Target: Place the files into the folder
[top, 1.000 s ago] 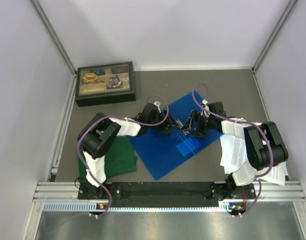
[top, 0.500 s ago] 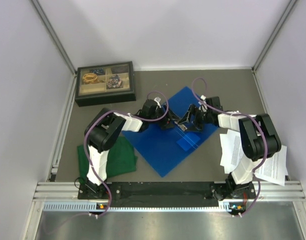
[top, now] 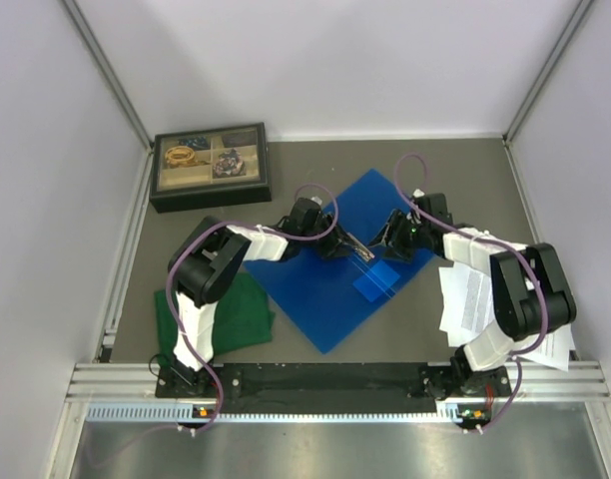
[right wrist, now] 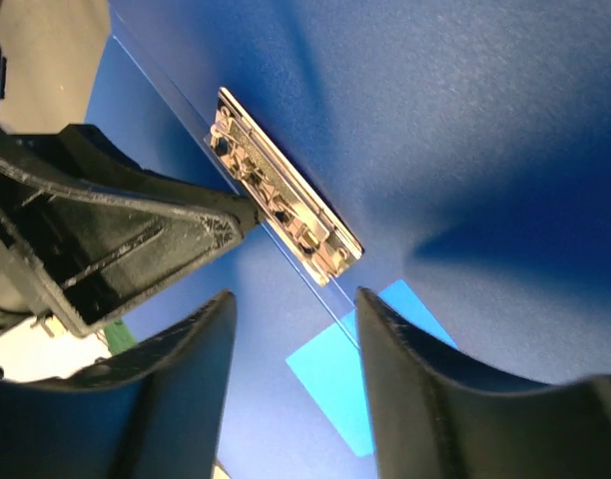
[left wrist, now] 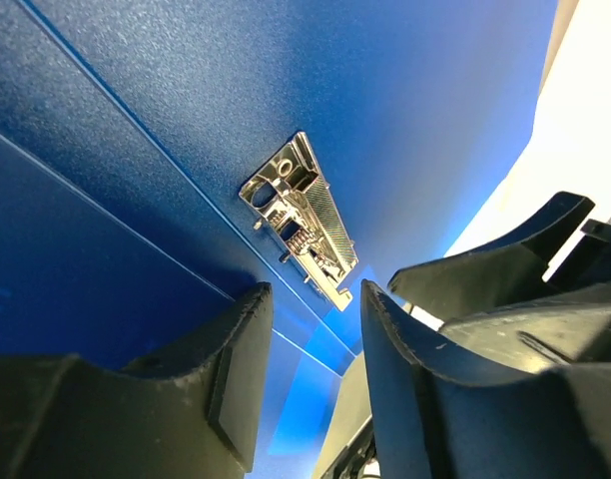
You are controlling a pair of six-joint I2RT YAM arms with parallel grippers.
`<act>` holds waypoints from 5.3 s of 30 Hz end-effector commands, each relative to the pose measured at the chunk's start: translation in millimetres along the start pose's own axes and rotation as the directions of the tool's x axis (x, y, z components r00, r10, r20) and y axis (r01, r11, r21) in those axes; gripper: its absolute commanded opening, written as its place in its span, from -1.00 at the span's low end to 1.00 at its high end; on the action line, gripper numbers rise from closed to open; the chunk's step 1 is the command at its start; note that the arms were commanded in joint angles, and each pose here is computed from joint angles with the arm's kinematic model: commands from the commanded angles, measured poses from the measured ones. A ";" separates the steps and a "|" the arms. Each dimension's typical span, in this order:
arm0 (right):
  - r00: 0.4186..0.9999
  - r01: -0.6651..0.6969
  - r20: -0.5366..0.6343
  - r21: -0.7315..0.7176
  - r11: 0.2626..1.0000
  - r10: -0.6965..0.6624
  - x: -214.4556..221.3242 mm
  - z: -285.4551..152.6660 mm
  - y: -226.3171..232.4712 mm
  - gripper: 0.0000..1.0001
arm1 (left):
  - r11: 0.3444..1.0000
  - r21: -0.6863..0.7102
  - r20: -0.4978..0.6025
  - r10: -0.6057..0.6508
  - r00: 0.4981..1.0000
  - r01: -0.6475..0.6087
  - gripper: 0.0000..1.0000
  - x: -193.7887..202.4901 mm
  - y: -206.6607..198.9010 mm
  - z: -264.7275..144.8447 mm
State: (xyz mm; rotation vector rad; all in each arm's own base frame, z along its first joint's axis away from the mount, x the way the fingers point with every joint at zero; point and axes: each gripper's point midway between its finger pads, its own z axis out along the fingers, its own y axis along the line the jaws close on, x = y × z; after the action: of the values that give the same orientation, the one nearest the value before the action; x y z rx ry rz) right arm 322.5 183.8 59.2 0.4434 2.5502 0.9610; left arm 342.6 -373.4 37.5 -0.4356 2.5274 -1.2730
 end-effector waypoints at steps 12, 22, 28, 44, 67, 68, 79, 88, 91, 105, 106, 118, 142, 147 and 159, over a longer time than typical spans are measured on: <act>0.993 0.049 -0.099 -0.118 0.992 -0.060 10.7 28.5 -4.5 -0.44 | 0.981 -0.192 0.033 0.023 0.999 -0.016 -0.07 2.6 43.2 0.5; 0.992 0.032 -0.116 -0.124 0.992 -0.047 16.9 33.4 -15.6 -0.96 | 0.976 -0.214 0.036 0.052 0.998 -0.043 -0.07 2.7 47.9 -2.7; 0.990 0.021 -0.140 -0.089 0.996 -0.033 20.1 39.3 -25.9 -1.00 | 0.953 -0.277 0.034 0.140 0.990 -0.125 -0.04 -6.7 50.7 -4.2; 0.994 -0.015 -0.107 -0.007 1.000 0.014 20.7 38.5 -40.9 -1.00 | 0.876 -0.450 0.049 0.218 0.975 -0.174 -0.27 -31.7 56.0 -0.8; 0.995 0.084 -0.074 0.239 0.967 -0.068 23.5 41.4 -65.1 -1.00 | 0.816 -0.531 -0.077 0.222 0.972 -0.228 -1.00 -15.9 81.3 0.7; 0.996 0.081 -0.068 0.298 0.951 -0.064 24.0 38.6 -75.9 -1.00 | 0.821 -0.523 -0.085 0.219 0.972 -0.230 -1.00 -14.0 79.6 0.4; 0.994 0.057 -0.105 0.461 0.886 -0.010 53.5 44.4 -124.2 -1.00 | 0.849 -0.268 -0.087 0.449 0.889 -0.455 -0.25 -16.4 18.0 -10.8; 0.996 0.059 -0.091 0.411 0.910 -0.023 39.5 46.3 -99.6 -1.00 | 0.865 -0.105 -0.148 0.473 0.868 -0.490 -0.49 13.2 -10.4 -17.3; 0.996 0.058 -0.091 0.387 0.920 -0.024 36.7 45.8 -90.9 -1.00 | 0.869 -0.137 -0.189 0.449 0.874 -0.476 -0.54 26.5 8.6 -6.9; 0.995 0.091 -0.062 0.282 0.955 -0.076 15.3 39.2 -47.7 -1.00 | 0.829 -0.290 -0.331 0.382 0.863 -0.478 -0.70 48.3 86.9 -13.5; 0.995 0.093 -0.053 0.279 0.956 -0.081 12.5 37.7 -45.5 -1.00 | 0.830 -0.289 -0.330 0.382 0.863 -0.478 -0.71 48.3 86.7 -13.7; 0.994 0.107 -0.030 0.327 0.939 -0.103 -0.5 39.8 -49.1 -1.00 | 0.828 -0.300 -0.351 0.366 0.862 -0.474 -0.75 55.8 99.1 -14.8; 0.993 0.119 -0.034 0.103 0.988 -0.116 -6.5 47.1 11.9 -1.00 | 0.843 -0.270 -0.372 0.355 0.858 -0.465 -0.73 67.0 106.4 -15.1; 0.994 0.102 -0.047 0.050 0.994 -0.100 -0.4 49.8 13.8 -0.84 | 0.843 -0.268 -0.368 0.359 0.858 -0.467 -0.72 67.6 106.9 -17.0; 0.993 0.106 -0.057 -0.006 0.994 -0.106 -0.7 54.3 17.0 -0.67 | 0.843 -0.266 -0.370 0.358 0.857 -0.467 -0.72 67.6 106.9 -15.8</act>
State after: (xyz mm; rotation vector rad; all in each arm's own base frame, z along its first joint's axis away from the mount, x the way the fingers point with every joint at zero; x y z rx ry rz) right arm 341.8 219.4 33.4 0.3079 2.6396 0.8907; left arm 299.9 -378.3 22.5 0.2809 2.6275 -1.0679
